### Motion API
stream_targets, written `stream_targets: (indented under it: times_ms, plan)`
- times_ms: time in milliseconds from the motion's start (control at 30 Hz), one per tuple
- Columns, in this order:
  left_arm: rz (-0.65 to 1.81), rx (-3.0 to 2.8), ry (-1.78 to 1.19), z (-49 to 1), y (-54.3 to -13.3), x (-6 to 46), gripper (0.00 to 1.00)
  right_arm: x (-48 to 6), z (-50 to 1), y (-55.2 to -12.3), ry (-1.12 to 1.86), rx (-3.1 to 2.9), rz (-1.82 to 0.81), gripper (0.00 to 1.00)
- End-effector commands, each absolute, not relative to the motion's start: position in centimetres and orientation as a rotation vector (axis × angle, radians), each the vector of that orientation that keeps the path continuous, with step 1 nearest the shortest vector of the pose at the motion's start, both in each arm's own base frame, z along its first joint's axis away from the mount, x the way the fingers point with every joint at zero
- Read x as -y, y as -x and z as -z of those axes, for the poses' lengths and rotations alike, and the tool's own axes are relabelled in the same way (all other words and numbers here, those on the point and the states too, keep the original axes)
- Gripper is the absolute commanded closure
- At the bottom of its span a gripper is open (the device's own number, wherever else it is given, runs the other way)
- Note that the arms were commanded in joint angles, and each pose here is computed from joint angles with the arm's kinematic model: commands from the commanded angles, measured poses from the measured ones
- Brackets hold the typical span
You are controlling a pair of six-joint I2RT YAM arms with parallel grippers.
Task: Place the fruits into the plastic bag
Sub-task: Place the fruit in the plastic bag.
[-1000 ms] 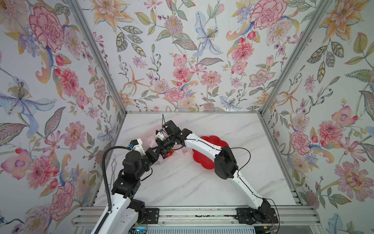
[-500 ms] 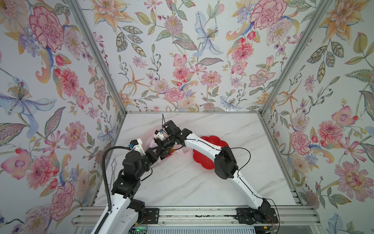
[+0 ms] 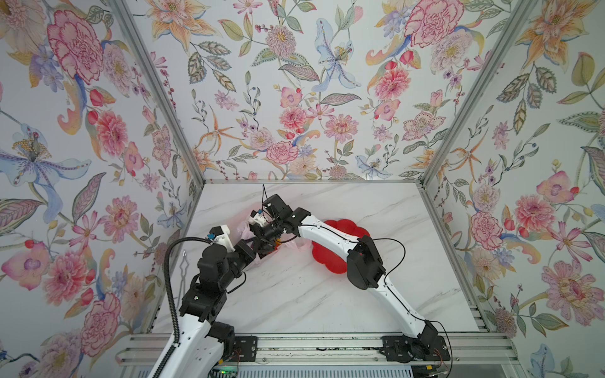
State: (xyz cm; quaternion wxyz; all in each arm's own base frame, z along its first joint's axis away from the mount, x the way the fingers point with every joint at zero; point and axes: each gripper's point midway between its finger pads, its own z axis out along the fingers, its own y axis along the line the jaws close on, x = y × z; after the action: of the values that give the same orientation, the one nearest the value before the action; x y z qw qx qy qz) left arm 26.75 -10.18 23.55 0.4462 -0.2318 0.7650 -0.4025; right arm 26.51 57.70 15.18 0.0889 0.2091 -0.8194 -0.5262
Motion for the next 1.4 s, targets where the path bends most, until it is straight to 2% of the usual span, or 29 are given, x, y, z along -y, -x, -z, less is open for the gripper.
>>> stream_targets:
  times_ms: [0, 567, 833, 1067, 1233, 1367]
  plan:
    - [0.979, -1.883, 0.598, -23.4, -26.8, 9.7, 1.0, -56.8, -17.0, -26.9, -0.667, 2.465, 1.591, 0.01]
    - [0.953, -1.893, 0.602, -23.2, -27.0, 9.5, 1.0, -47.6, -20.4, -30.3, -0.762, 2.798, 1.387, 0.01]
    - [0.955, -1.897, 0.599, -23.0, -27.7, 9.7, 1.0, -44.4, -24.2, -32.8, -0.954, 3.062, 1.262, 0.01]
    - [0.958, -1.907, 0.588, -22.7, -28.5, 10.1, 1.0, -44.8, -30.3, -32.1, -1.189, 3.123, 1.4, 0.01]
    - [0.956, -1.913, 0.583, -22.5, -29.0, 10.3, 1.0, -45.2, -33.8, -32.5, -1.123, 3.05, 1.677, 0.01]
    - [0.95, -1.915, 0.581, -22.5, -29.2, 10.3, 1.0, -43.5, -33.9, -34.2, -1.139, 3.17, 1.616, 0.01]
